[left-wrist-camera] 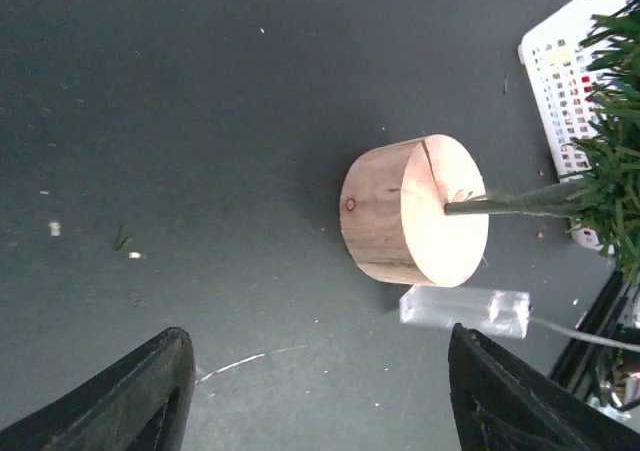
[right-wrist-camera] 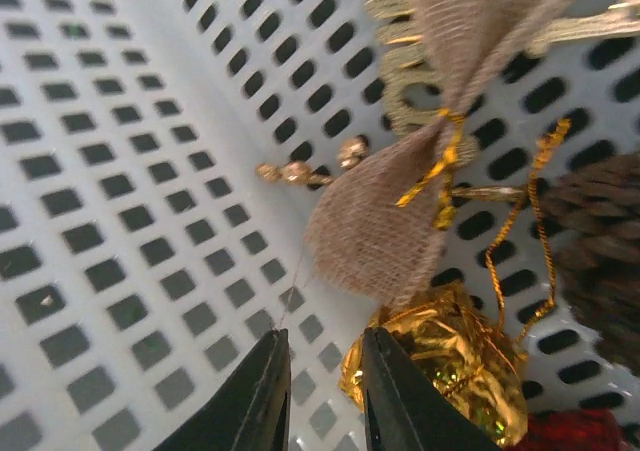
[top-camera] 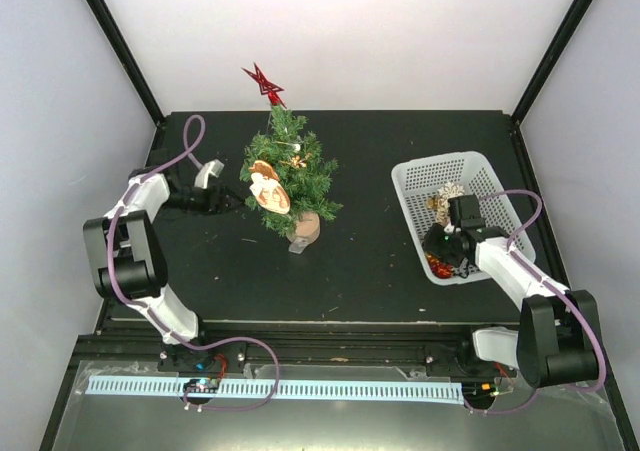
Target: Decorate the small christmas tree
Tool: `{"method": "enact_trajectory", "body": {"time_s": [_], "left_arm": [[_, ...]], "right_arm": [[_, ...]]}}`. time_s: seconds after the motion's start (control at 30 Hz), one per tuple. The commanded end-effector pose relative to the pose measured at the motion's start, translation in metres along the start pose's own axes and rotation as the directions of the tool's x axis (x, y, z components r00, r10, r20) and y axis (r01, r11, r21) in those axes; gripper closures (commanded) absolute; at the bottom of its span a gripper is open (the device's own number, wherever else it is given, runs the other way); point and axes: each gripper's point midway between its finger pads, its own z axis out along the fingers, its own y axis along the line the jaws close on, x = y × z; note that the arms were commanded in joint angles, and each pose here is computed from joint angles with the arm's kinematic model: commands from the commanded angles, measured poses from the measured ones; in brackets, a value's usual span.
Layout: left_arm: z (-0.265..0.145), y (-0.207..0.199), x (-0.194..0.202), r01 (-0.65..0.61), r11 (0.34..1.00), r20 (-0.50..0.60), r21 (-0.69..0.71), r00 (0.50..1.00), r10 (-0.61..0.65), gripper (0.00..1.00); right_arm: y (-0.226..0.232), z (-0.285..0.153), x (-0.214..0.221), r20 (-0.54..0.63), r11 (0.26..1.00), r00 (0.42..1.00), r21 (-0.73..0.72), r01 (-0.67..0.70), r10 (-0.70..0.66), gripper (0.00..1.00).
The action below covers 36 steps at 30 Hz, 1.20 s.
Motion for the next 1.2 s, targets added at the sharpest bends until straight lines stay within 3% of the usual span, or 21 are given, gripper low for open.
{"method": "enact_trajectory", "body": {"time_s": [0.0,0.23,0.3,0.5,0.57,0.87,1.03,1.17], "left_arm": [[-0.027,-0.008,-0.011,-0.09,0.995,0.058,-0.034,0.994,0.091,0.29],[-0.045,-0.02,-0.021,-0.154,0.984,0.116,-0.092,0.98,0.164,0.27],[-0.05,-0.023,-0.025,-0.177,0.977,0.132,-0.116,0.972,0.192,0.25],[-0.057,-0.028,-0.029,-0.202,0.968,0.167,-0.148,0.96,0.226,0.23],[-0.057,-0.029,-0.029,-0.198,0.97,0.181,-0.142,0.958,0.222,0.23],[-0.053,-0.03,-0.023,-0.195,0.973,0.185,-0.122,0.959,0.215,0.21],[-0.052,-0.034,-0.025,-0.192,0.977,0.199,-0.093,0.958,0.207,0.21],[-0.051,-0.034,-0.024,-0.19,0.978,0.198,-0.085,0.959,0.203,0.2]], "right_arm": [[0.05,-0.003,0.019,-0.072,0.975,0.997,-0.221,-0.014,-0.002,0.77],[0.102,-0.006,0.036,-0.122,0.951,0.989,-0.306,0.044,-0.085,0.77],[0.093,-0.01,0.022,-0.068,0.973,0.993,-0.216,0.082,-0.099,0.75],[0.068,-0.031,-0.027,0.114,0.984,0.978,0.037,0.172,-0.175,0.49],[0.062,-0.031,-0.036,0.125,0.981,0.975,0.086,0.174,-0.184,0.48],[0.023,-0.002,-0.033,0.032,0.978,0.991,0.168,0.125,-0.132,0.47],[0.012,0.015,-0.031,-0.01,0.986,0.997,0.15,0.079,-0.079,0.38],[0.012,0.025,-0.029,-0.041,0.986,0.996,0.147,0.079,-0.073,0.37]]}}
